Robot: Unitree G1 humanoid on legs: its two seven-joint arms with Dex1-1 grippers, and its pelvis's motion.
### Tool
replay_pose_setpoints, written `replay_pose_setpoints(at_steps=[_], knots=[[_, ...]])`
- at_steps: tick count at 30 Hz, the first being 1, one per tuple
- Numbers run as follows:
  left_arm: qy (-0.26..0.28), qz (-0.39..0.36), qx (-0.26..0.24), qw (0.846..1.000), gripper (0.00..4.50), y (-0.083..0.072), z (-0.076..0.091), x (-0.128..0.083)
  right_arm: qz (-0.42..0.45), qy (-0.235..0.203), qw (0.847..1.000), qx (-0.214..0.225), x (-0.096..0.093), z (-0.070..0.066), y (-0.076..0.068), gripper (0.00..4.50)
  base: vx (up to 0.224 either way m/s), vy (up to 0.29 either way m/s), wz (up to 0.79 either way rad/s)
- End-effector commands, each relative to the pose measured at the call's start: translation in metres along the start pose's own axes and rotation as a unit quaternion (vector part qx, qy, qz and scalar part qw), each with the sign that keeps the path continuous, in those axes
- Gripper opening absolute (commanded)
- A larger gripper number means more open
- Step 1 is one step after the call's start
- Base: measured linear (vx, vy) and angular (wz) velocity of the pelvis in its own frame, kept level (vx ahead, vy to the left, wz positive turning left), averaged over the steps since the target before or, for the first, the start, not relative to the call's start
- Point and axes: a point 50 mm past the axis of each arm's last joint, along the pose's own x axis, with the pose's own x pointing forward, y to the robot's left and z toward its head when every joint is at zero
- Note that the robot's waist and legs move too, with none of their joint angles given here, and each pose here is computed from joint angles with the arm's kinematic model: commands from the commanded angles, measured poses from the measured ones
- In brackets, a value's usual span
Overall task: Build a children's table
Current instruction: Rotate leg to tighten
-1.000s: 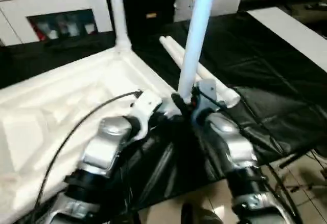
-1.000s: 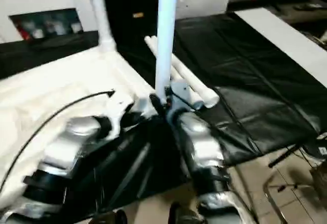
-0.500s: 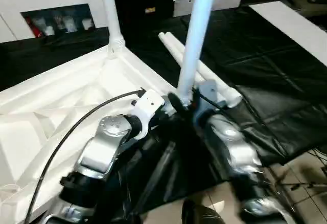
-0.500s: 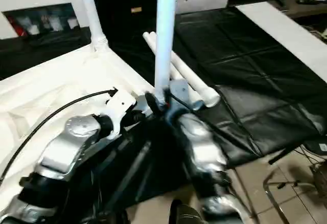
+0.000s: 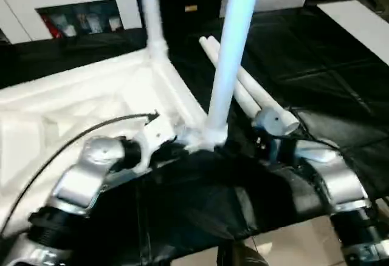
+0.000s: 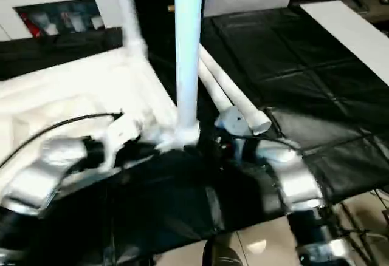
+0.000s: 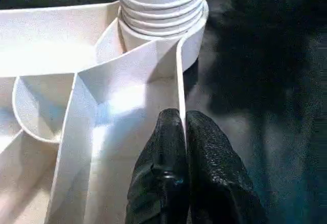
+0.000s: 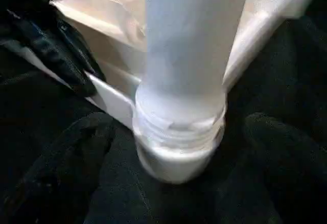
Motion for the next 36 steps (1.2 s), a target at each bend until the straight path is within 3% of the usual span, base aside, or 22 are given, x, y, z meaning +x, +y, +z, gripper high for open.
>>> replay_pose_setpoints(at_steps=[1,13,14,18,30,36], knots=[[0.027,-0.086,0.014,0.996,0.0,-0.01,-0.012,-0.001,0.055,0.002,0.998,-0.009,-0.001,0.003,0.002,4.45,0.0,0.0,0.0],[0.051,-0.183,0.054,0.98,0.0,-0.006,-0.016,-0.011,0.173,0.024,0.985,-0.004,0.004,-0.001,0.01,4.45,0.0,0.0,0.0],[0.051,-0.194,0.057,0.978,0.0,-0.006,-0.015,-0.01,0.185,0.023,0.982,-0.002,0.006,-0.001,0.011,4.19,0.0,0.0,0.0],[0.052,-0.21,0.064,0.974,0.0,-0.008,-0.014,-0.007,0.197,0.02,0.98,-0.002,0.012,-0.001,0.012,4.09,0.0,0.0,0.0],[0.051,-0.226,0.071,0.97,0.0,-0.009,-0.014,-0.004,0.227,0.015,0.974,-0.003,0.022,-0.001,0.017,3.02,0.0,0.0,0.0],[0.055,-0.224,0.069,0.971,0.0,-0.008,-0.016,-0.005,0.235,0.013,0.972,0.001,0.024,-0.003,0.021,2.74,0.0,0.0,0.0]])
